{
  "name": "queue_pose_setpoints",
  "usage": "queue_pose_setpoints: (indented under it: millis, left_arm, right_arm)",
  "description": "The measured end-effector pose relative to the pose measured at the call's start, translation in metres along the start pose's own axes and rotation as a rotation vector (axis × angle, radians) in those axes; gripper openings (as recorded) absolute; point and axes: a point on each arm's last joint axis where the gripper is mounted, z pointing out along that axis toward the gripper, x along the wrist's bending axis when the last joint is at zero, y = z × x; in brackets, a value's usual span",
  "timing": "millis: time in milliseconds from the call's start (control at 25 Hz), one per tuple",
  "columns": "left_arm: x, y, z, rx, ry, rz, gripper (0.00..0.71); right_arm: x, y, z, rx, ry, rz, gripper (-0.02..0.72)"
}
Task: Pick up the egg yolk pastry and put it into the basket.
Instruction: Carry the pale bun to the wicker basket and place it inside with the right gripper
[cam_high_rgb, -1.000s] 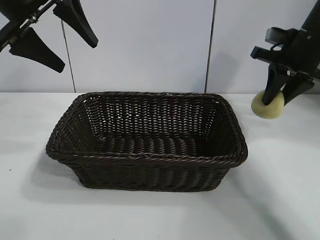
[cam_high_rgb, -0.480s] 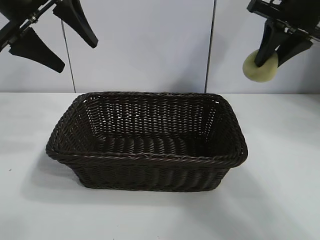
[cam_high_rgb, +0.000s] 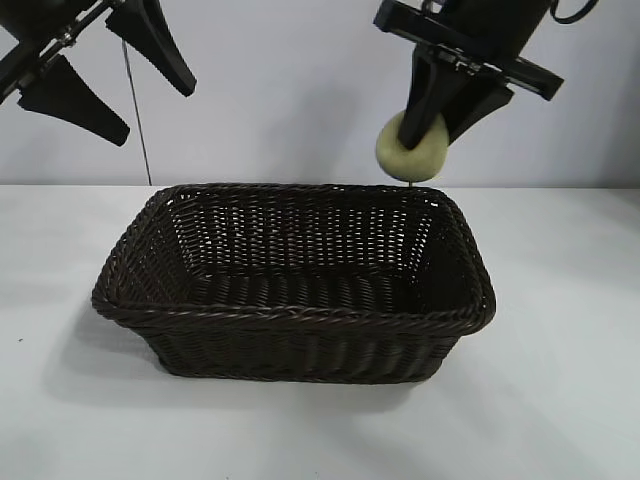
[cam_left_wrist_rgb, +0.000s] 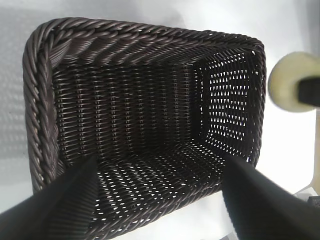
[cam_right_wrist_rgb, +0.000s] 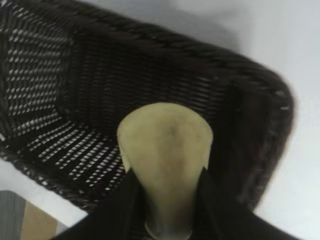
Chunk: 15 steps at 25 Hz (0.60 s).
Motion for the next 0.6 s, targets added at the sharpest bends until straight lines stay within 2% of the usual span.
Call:
queue_pose_setpoints:
  millis: [240, 600]
  left_arm:
    - [0.0, 0.0, 0.0, 0.0, 0.0, 0.0, 0.511]
    - [0.0, 0.0, 0.0, -0.001, 0.0, 0.0, 0.511]
  right_arm:
    - [0.032, -0.003, 0.015, 0.021, 0.014, -0.076, 0.201]
    - [0.025, 0.0, 0.066, 0.111, -0.02, -0.056, 0.201]
